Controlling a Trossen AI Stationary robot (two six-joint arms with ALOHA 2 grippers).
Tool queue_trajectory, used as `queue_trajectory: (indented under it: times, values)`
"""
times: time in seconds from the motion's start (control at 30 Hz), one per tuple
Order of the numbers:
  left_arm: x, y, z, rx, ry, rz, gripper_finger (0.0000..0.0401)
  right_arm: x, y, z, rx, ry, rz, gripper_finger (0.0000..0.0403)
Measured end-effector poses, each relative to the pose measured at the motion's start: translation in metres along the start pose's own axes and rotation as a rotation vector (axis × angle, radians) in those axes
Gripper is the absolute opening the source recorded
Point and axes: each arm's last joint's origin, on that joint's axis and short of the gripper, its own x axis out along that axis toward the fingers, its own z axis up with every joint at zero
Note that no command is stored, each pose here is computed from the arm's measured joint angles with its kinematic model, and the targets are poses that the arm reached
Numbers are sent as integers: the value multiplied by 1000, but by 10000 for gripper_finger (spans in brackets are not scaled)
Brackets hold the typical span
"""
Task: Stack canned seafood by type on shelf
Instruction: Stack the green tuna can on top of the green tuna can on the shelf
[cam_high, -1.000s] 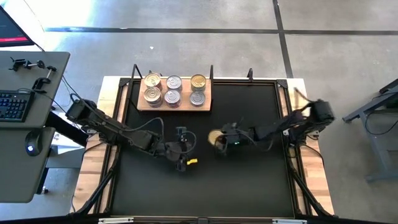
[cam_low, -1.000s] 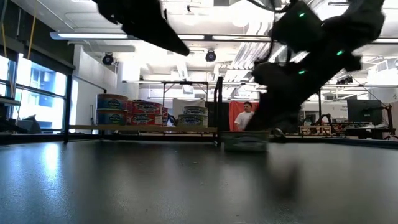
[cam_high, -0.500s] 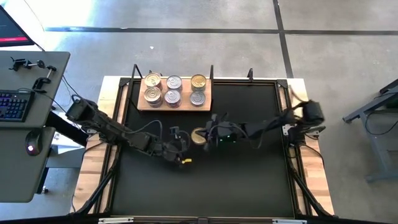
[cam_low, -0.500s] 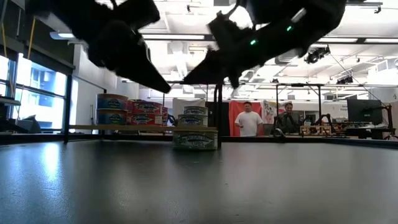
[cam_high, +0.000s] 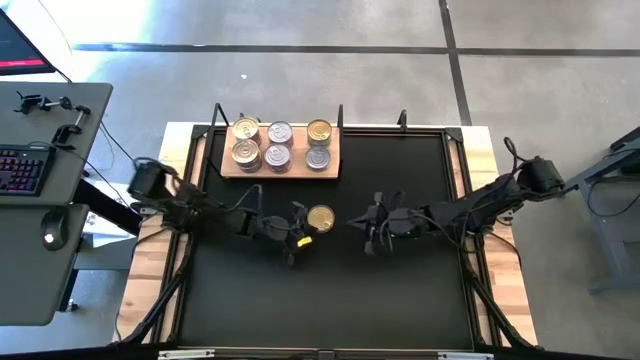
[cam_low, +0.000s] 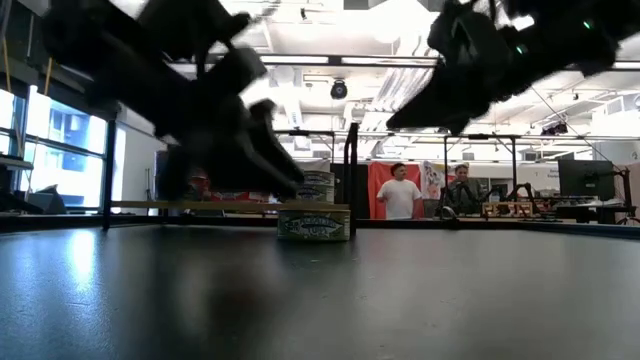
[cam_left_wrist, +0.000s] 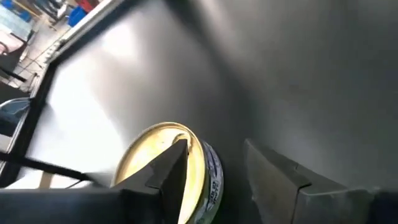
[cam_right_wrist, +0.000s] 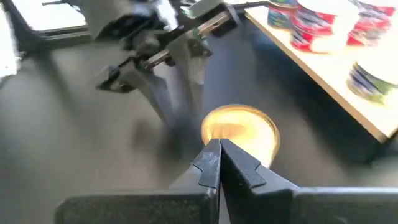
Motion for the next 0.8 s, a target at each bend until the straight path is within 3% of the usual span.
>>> queue_trajectory:
  times: [0.1, 0.2, 0.33, 0.6, 0.8]
  values:
    - [18, -3, -5, 66, 53, 17, 155, -3, -2, -9, 43, -19, -34, 0]
    - [30, -5, -6, 107, 132, 109, 147, -4, -3, -14, 55, -6, -44, 0]
    - [35, -6, -4, 139, 183, 119, 115, -4, -3, -13, 58, -24, -42, 0]
    - [36, -2, -8, 104, 254, 113, 14, -4, -2, -11, 48, -39, -37, 0]
    - [35, -8, 2, 201, 310, 205, 5, -4, -2, -11, 68, -43, -35, 0]
